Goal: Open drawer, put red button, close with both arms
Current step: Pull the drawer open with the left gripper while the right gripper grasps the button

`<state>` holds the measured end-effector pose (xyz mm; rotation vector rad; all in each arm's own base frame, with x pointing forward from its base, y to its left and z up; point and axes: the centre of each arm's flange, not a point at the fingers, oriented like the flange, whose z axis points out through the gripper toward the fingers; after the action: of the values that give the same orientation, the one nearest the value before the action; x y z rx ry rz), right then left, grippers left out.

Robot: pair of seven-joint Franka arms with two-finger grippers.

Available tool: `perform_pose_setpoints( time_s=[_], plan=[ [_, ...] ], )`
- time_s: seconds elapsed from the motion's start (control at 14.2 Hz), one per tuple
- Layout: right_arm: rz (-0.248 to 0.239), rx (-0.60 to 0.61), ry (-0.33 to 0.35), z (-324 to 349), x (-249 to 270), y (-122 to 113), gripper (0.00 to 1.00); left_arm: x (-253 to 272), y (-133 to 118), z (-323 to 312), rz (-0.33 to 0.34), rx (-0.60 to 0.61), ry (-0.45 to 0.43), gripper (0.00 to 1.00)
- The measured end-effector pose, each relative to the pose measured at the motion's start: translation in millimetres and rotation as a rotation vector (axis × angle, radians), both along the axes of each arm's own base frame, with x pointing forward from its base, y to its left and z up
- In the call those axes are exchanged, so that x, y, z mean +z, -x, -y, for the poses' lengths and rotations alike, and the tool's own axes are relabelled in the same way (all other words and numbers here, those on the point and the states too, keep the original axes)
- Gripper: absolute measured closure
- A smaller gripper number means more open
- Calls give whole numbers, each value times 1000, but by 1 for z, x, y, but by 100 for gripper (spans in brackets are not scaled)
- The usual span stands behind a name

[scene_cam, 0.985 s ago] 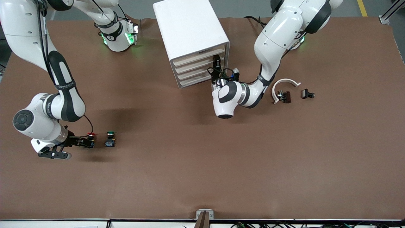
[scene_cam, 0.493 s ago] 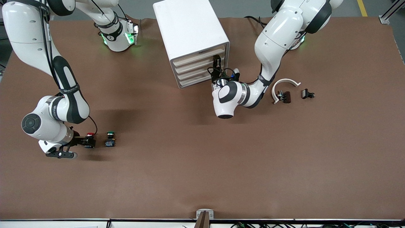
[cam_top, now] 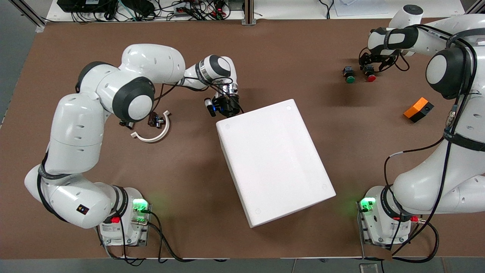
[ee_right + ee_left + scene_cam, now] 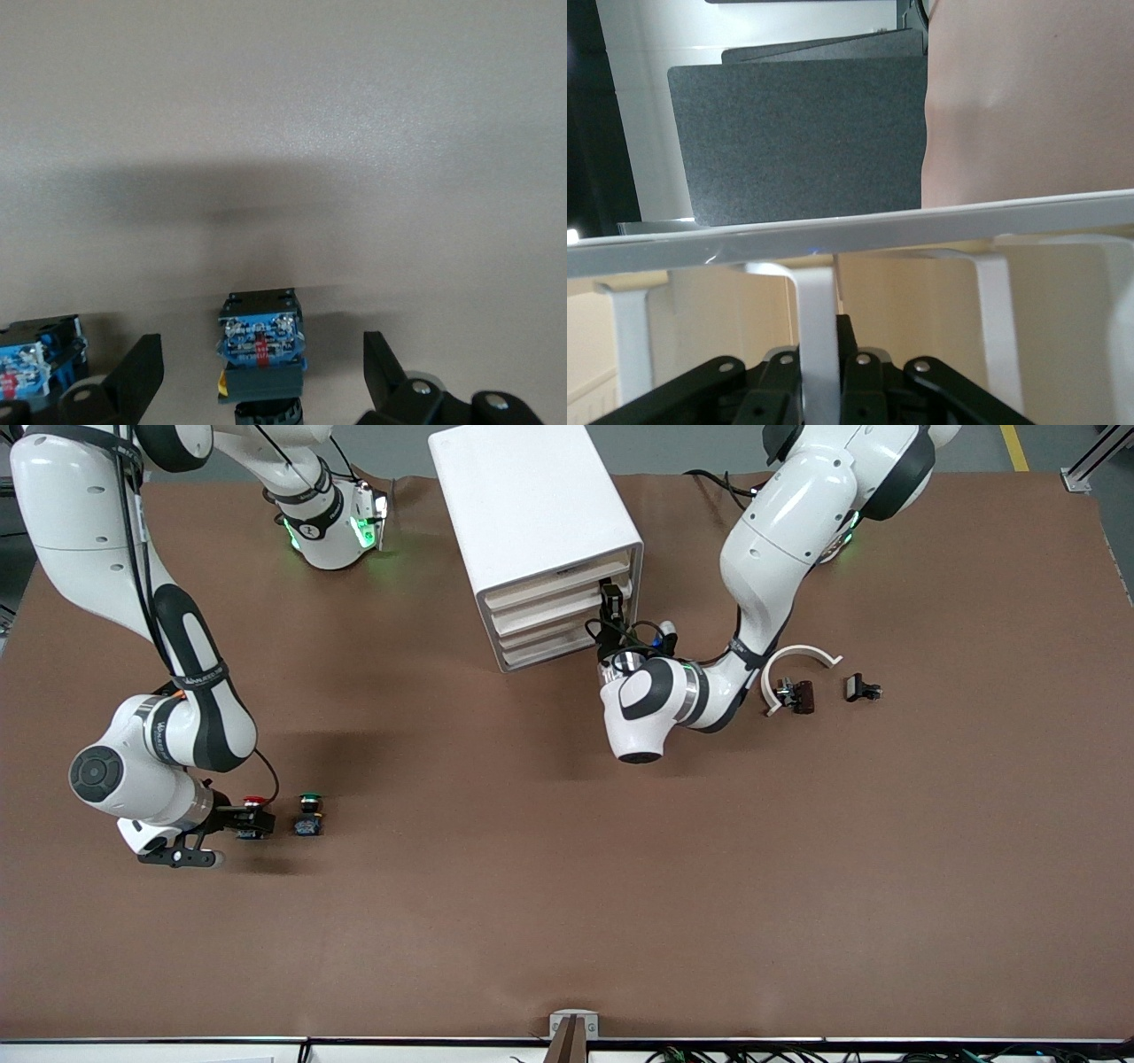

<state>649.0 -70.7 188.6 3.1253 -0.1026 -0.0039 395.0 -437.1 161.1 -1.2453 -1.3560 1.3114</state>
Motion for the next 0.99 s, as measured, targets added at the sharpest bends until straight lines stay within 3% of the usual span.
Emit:
perform_pose_setpoints(
  time_s=[0.49, 0.77, 0.99],
  plan=[
    [-8, 2, -3, -3, -5, 1, 0, 11, -68, -40, 92, 143, 45, 86],
    [-13, 2, -4, -3, -8, 2, 0, 15, -86, -52, 119, 181, 58, 85],
    [-13, 3, -5, -4, -8, 2, 31, 17, -94, -56, 137, 197, 66, 82]
  ],
)
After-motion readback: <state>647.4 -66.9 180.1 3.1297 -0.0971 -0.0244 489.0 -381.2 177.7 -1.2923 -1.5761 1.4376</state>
